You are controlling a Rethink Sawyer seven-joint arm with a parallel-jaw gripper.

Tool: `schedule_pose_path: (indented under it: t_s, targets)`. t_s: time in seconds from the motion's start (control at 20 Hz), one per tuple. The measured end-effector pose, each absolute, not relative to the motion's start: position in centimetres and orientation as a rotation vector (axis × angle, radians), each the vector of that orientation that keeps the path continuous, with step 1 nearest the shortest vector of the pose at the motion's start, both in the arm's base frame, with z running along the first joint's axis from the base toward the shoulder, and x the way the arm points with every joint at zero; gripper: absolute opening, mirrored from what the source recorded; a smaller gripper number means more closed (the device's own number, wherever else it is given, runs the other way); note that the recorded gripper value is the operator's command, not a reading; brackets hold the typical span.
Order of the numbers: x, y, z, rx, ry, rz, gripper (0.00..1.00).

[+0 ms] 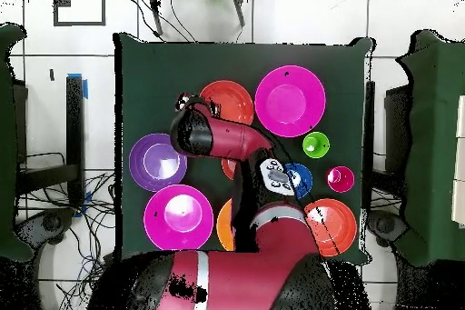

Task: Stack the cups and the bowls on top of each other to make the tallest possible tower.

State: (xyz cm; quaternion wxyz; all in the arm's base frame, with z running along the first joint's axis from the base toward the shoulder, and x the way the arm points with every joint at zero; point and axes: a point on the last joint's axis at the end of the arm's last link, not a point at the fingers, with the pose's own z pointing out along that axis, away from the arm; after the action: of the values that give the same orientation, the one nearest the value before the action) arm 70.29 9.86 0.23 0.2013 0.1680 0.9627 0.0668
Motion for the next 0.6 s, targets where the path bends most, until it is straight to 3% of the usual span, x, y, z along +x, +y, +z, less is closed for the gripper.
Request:
schedule_pose_path:
  t_s: [0.6]
  targets:
    - [69.3, 12.1, 2.4, 0.453, 2.655, 0.248, 0.0]
